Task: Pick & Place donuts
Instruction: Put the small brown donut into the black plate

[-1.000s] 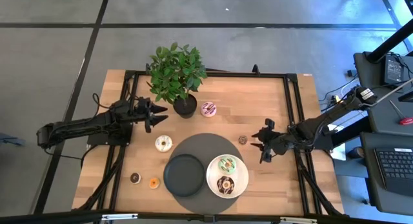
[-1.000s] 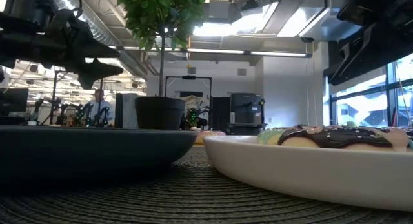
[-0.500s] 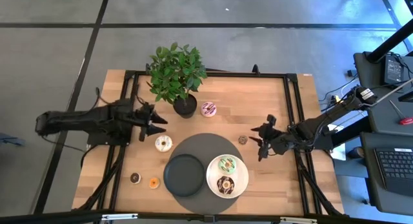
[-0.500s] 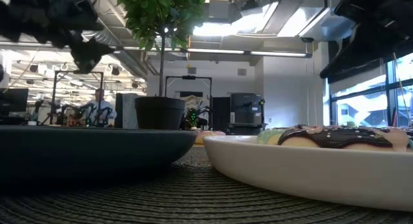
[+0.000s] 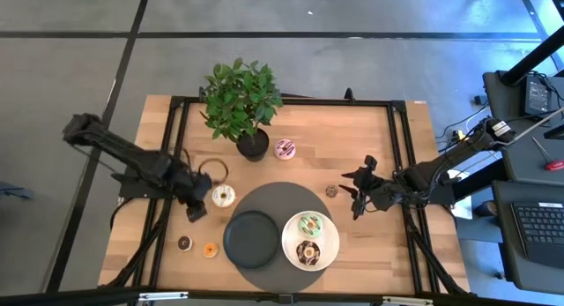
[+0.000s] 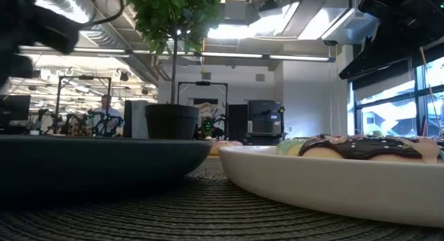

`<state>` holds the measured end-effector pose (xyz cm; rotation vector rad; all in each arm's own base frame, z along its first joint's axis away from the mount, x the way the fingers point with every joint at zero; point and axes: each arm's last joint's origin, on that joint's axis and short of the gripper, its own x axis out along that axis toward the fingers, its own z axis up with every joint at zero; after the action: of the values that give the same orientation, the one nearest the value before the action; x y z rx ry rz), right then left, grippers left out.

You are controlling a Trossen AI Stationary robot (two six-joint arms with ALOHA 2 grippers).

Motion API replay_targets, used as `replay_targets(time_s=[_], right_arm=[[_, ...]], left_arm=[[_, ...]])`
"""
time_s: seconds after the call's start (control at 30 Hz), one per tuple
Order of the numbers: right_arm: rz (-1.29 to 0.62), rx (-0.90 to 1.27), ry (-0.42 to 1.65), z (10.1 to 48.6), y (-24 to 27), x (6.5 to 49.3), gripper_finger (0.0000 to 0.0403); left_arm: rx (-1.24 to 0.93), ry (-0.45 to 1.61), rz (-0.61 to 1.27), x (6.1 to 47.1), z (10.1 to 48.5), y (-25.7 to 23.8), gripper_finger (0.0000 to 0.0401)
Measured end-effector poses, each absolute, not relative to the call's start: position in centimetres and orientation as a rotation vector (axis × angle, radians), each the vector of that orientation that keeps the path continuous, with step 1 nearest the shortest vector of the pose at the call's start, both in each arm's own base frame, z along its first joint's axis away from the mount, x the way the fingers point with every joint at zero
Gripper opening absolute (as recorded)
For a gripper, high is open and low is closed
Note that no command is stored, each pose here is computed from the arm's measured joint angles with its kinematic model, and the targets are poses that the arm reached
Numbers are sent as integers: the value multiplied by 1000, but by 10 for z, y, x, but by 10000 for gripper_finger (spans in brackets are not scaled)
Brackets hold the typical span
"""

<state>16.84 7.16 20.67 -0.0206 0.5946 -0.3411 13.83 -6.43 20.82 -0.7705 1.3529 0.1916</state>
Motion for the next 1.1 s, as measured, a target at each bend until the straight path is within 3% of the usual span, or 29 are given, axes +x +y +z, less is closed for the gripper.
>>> replay_targets(time_s=[0.23,0.5,1.1], right_arm=[[-351,-41,600,207,69,170,166],[-379,-33,601,207,64,171,166],[-370,-17,598,207,64,172,166]], left_arm=[[-706,1553,255,142,189,-111,151],[-686,1591,235,146,169,-152,147],[-646,1726,309,131,154,-169,106]])
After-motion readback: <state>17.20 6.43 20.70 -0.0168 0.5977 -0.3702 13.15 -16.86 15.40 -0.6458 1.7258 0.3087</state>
